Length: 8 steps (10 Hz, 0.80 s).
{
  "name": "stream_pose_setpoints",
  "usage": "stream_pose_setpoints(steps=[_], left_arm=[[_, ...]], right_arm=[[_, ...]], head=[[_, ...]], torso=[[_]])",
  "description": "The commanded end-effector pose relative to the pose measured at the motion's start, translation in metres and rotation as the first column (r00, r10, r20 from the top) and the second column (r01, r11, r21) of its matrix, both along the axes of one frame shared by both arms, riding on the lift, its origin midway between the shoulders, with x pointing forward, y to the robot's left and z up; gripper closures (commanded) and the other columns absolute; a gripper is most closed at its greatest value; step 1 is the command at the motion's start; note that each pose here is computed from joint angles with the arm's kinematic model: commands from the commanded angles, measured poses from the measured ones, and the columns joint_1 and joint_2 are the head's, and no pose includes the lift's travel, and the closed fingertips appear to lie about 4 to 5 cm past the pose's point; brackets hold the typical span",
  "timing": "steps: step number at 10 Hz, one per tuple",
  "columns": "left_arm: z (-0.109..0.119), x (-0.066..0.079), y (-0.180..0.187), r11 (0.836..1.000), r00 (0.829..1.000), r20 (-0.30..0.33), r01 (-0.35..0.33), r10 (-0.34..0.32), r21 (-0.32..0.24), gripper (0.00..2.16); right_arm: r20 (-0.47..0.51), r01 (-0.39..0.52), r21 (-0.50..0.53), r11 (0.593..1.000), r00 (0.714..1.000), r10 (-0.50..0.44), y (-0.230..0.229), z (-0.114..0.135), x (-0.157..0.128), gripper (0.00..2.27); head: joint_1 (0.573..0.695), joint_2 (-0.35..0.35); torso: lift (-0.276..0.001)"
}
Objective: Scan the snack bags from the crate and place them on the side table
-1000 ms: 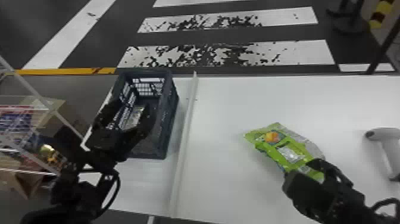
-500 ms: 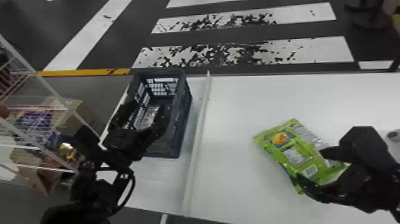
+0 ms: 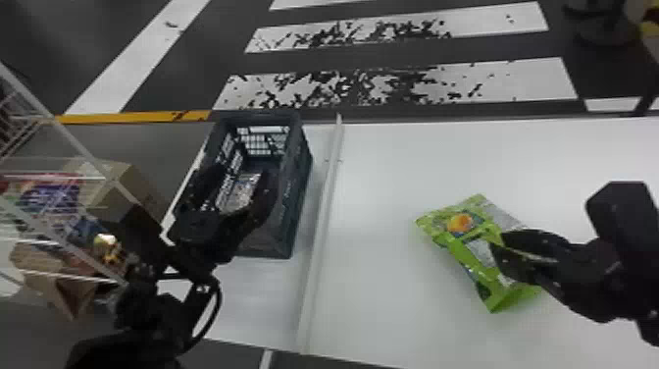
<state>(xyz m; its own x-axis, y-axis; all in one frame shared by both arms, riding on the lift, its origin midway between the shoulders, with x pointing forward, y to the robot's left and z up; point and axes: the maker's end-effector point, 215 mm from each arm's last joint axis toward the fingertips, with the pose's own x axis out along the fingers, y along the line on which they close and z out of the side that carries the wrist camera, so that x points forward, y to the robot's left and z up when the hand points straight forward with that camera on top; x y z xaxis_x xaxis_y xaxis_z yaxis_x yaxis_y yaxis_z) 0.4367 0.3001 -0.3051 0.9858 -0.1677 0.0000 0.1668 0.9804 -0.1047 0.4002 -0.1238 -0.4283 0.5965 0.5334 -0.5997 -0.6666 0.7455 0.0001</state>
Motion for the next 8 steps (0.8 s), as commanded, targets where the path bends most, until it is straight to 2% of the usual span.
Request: stream_pose_setpoints(steps=[1, 3, 5, 8], left_arm=[[-0.001, 0.000, -0.001, 1.000, 1.000, -0.003, 0.002, -0.002, -0.003, 0.07], [-0.002, 0.000, -0.002, 1.000, 1.000, -0.005, 0.005, -0.005, -0.003, 0.08], [-0.004, 0.000, -0.002, 1.000, 1.000, -0.009, 0.005, -0.005, -0.006, 0.08], [-0.005, 0.000, -0.002, 1.000, 1.000, -0.011, 0.006, -0.006, -0.007, 0.08]], right_arm=[[0.026, 0.004, -0.008, 1.000, 1.000, -0.003, 0.000, -0.008, 0.007, 2.22], [0.036, 0.023, -0.049, 0.999, 0.999, -0.021, -0.009, -0.023, 0.015, 2.22], [0.023, 0.032, -0.100, 0.994, 0.999, -0.030, -0.019, -0.050, 0.019, 2.22], [-0.008, 0.013, -0.139, 0.990, 1.000, -0.015, -0.021, -0.085, 0.011, 2.22]], head=[[0.695, 0.234], [0.695, 0.227], [0.695, 0.216], [0.695, 0.199]], torso=[[-0.094], [-0.094], [-0.094], [-0.094]])
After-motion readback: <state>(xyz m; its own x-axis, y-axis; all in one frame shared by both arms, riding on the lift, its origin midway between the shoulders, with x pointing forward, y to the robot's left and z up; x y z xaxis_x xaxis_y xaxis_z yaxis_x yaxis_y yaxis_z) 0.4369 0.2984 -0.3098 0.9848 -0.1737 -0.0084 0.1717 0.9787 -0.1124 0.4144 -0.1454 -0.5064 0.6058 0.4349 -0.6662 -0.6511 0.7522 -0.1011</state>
